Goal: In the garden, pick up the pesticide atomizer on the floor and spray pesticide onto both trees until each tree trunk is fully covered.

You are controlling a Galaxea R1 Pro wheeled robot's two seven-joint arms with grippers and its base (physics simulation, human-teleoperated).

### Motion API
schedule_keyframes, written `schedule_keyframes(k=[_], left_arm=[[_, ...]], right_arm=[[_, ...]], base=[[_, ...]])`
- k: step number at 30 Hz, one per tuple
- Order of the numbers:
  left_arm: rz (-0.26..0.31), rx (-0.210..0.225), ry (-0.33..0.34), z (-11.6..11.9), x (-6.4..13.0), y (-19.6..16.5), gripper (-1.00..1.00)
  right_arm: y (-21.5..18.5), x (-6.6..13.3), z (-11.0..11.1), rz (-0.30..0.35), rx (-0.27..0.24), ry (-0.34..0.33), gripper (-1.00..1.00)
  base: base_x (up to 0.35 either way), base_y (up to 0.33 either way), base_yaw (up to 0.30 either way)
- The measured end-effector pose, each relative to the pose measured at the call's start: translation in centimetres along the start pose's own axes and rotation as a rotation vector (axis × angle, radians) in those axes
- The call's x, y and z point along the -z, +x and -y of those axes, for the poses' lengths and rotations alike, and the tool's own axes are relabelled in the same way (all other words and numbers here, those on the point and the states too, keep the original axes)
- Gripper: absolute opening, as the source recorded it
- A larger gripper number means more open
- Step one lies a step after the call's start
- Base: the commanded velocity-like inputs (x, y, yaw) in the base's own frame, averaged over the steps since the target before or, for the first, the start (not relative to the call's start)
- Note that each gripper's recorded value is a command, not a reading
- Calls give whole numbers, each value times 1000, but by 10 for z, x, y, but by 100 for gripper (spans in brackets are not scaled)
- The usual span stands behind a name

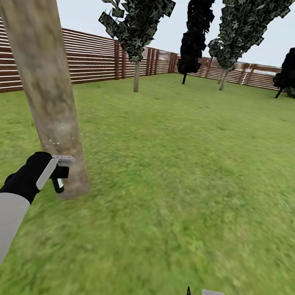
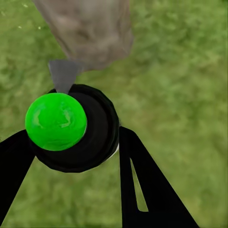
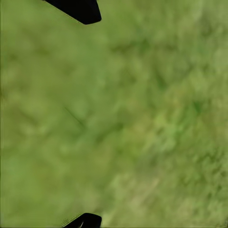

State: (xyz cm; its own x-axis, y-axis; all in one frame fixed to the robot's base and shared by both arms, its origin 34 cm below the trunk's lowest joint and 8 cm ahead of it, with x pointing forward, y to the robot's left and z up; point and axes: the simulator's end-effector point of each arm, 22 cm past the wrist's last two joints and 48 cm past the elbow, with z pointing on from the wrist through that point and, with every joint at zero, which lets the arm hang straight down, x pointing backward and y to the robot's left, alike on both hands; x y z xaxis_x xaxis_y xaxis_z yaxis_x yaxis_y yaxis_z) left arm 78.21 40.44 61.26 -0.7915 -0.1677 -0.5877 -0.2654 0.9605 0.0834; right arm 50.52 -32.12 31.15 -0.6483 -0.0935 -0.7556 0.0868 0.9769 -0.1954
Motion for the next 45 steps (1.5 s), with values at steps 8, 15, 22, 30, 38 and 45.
schedule_keyframes(k=[8, 15, 22, 30, 38, 45], left_arm=[[-2, -1, -29, -5, 0, 1, -100], [-2, 1, -28, -5, -1, 1, -100], [-14, -1, -70, -28, -5, 7, -100], [-55, 34, -76, -43, -22, 37, -100], [-70, 36, -103, -51, -46, 74, -100], [-66, 39, -99, -48, -50, 78, -100]], right_arm=[[0, 0, 0, 0, 0, 0, 100], [0, 0, 0, 0, 0, 0, 100], [0, 0, 0, 0, 0, 0, 100], [0, 0, 0, 0, 0, 0, 100], [0, 0, 0, 0, 0, 0, 100], [0, 0, 0, 0, 0, -1, 100]], base=[[197, -232, 193], [24, -269, 3], [11, -274, 88], [168, -247, 256], [243, -196, 17], [243, -195, 255]])
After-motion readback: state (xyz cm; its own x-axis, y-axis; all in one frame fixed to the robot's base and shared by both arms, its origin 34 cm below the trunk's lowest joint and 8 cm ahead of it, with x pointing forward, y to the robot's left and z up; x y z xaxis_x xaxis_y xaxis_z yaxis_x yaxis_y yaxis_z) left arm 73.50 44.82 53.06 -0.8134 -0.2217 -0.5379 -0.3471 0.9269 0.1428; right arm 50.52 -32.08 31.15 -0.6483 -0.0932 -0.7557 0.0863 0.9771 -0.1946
